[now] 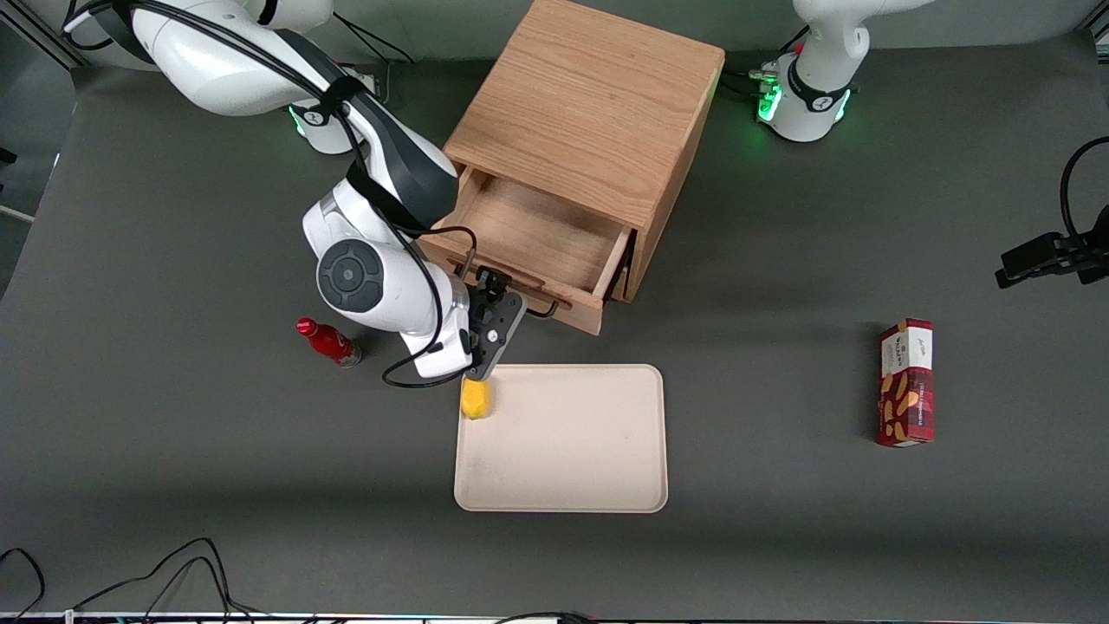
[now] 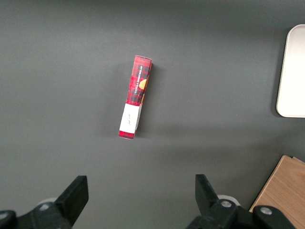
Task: Open upper drawer
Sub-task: 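Pull the upper drawer outward by its handle with the right gripper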
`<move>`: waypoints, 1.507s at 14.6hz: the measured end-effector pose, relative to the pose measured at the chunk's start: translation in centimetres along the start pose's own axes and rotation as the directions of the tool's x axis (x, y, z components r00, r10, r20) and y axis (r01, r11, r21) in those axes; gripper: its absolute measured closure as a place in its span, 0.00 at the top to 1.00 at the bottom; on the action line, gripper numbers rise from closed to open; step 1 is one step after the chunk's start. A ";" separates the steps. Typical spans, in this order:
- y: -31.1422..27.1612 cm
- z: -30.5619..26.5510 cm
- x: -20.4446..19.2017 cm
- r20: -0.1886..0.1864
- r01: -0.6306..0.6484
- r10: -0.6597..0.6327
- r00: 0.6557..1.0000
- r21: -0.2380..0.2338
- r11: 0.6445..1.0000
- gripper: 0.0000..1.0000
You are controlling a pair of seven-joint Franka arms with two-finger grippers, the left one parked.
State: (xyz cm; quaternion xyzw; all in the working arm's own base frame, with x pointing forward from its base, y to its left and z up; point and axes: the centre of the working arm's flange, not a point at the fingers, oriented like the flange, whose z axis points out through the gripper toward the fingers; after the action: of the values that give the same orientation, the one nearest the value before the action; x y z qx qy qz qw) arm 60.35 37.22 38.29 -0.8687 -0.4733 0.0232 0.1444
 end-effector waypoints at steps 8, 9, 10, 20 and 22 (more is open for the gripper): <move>2.4 -0.2 0.2 -0.016 0.010 -0.010 1.000 -0.015 1.000 1.00; 2.6 -0.2 0.2 -0.018 0.014 -0.015 1.000 -0.017 1.000 1.00; 2.9 -0.3 0.2 -0.021 0.016 -0.017 1.000 -0.019 1.000 1.00; 5.3 -0.4 0.4 -0.042 0.040 -0.041 0.998 -0.027 0.999 1.00; 5.8 -0.6 0.3 -0.046 0.038 -0.039 0.998 -0.032 0.999 1.00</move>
State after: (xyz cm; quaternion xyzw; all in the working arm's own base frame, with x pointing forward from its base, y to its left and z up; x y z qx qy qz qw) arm 65.35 34.43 37.29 -0.8618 -0.4868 -0.0073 0.1426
